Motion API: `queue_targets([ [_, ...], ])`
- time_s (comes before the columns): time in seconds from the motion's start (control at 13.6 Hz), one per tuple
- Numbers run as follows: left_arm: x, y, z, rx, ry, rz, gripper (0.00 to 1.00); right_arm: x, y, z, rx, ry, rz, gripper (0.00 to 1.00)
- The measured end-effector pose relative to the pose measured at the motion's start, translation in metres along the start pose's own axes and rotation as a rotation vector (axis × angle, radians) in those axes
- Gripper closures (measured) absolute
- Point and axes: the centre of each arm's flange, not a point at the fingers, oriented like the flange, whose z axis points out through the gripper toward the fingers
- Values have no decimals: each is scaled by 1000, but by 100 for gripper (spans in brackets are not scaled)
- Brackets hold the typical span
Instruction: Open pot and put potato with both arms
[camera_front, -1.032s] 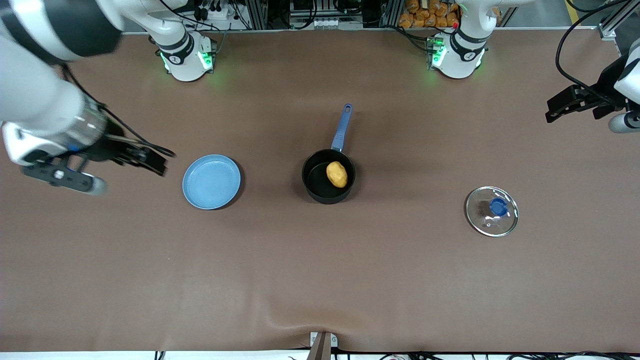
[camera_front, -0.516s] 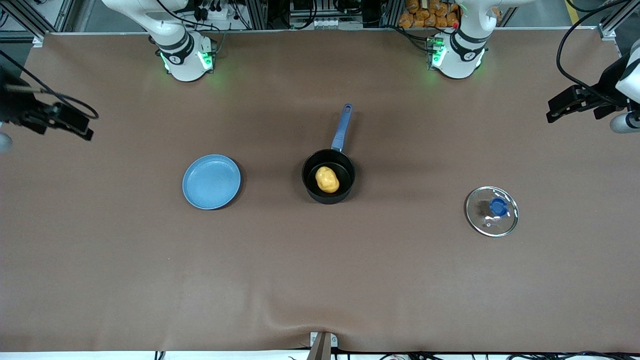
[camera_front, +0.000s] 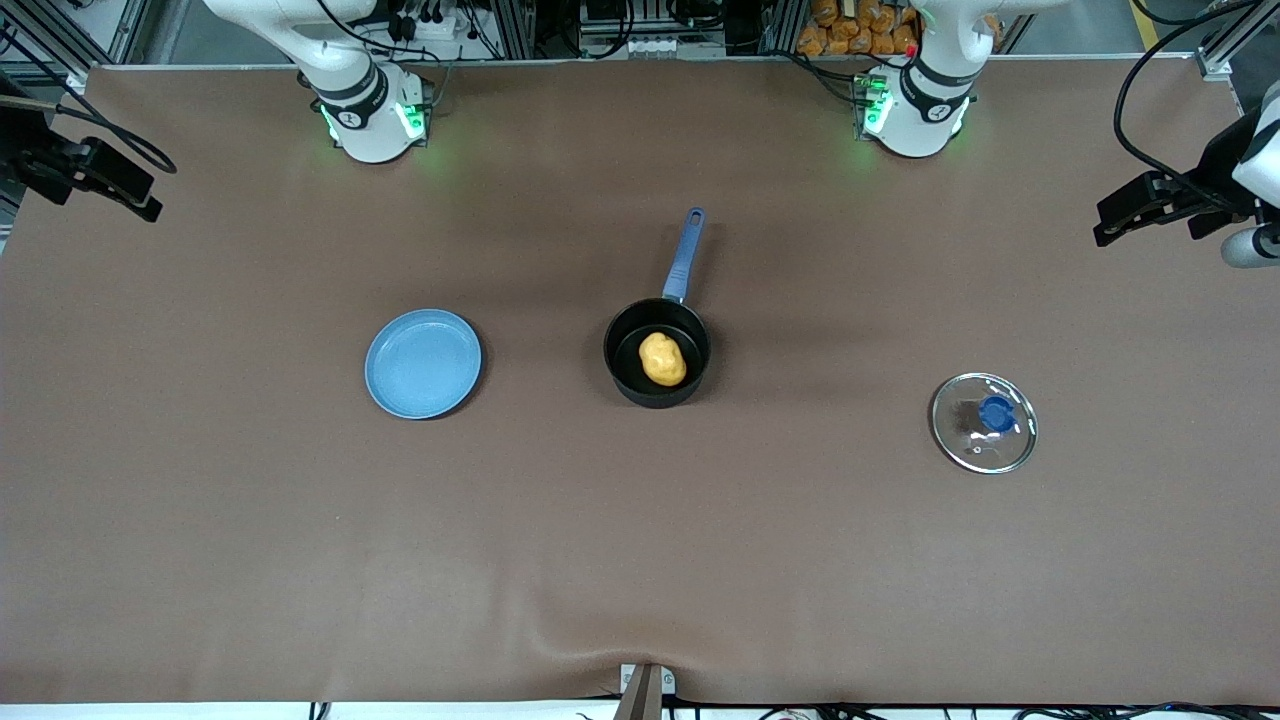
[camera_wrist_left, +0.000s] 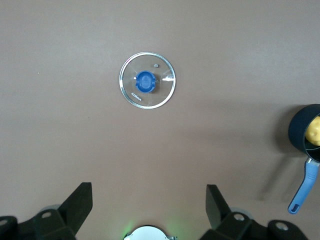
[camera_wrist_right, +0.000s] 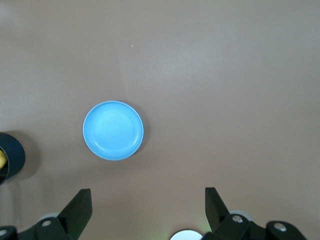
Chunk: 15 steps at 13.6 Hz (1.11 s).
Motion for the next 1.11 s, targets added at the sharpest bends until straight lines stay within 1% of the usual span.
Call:
queue_targets([
  [0.15, 1, 0, 1, 0, -3, 1, 0, 6, -3, -2, 4, 19, -2, 0],
  [0.37, 2, 0, 3, 1, -7, 1, 0, 13, -5, -5, 9, 29, -3, 0],
  [0.88, 2, 3, 3, 1, -7, 6, 0, 11, -7, -3, 13, 7, -7, 0],
  [1.11, 2, 3, 3, 1, -5, 6, 0, 11, -8, -3, 13, 5, -10, 0],
])
